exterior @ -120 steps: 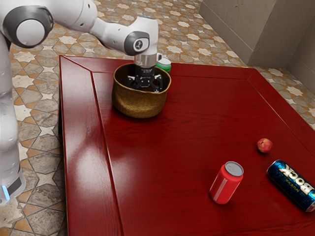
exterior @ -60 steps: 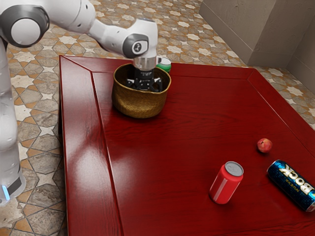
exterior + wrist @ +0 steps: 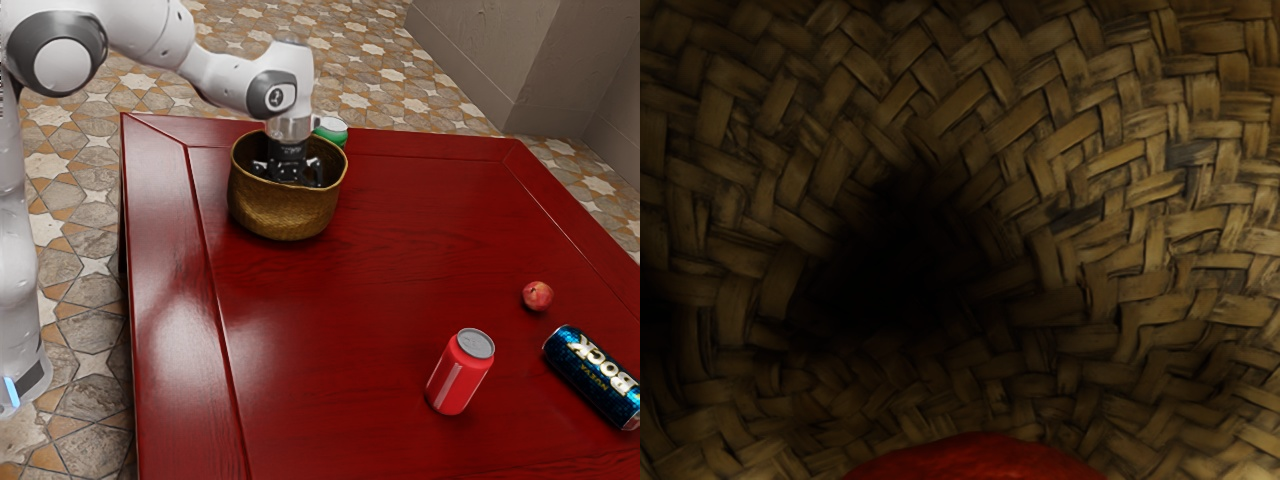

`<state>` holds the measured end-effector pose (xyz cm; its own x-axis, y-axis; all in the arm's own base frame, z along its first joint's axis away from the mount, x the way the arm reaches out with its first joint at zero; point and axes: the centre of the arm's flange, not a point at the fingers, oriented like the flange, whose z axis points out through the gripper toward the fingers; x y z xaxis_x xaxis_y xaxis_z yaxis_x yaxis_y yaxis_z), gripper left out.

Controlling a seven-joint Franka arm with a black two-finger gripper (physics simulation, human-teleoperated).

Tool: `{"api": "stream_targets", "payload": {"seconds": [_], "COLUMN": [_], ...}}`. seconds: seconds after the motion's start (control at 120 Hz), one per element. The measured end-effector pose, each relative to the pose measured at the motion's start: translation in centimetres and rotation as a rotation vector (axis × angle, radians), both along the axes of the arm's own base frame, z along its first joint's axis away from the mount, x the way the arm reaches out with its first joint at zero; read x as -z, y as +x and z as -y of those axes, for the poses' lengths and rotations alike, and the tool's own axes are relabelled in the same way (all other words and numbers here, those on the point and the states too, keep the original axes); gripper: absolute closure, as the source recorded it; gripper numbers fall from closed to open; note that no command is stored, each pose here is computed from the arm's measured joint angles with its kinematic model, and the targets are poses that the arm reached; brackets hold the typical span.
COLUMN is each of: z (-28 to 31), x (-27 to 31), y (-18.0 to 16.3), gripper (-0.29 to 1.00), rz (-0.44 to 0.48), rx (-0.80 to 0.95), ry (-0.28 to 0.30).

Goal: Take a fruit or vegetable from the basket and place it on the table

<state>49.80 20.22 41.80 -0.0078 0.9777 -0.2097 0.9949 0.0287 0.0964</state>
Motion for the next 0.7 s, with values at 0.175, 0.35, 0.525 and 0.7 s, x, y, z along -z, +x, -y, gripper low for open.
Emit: {"api": "stream_targets", "payload": {"seconds": [0.175,0.35,0.525,0.7], "z": [-0.2,-0.9,-1.2,-1.2], "x": [0.8,0.6,0.3,0.0], "y": [0.2,0.0,-0.2,-0.2], "gripper": [-0.01,0.12,0.21,0.13], "rz": [-0.005,0.003,0.008,0.015], "rx": [-0.009,-0.027,-0.035,-0.039], "ry": [-0.005,-0.005,-0.003,-0.004]}}
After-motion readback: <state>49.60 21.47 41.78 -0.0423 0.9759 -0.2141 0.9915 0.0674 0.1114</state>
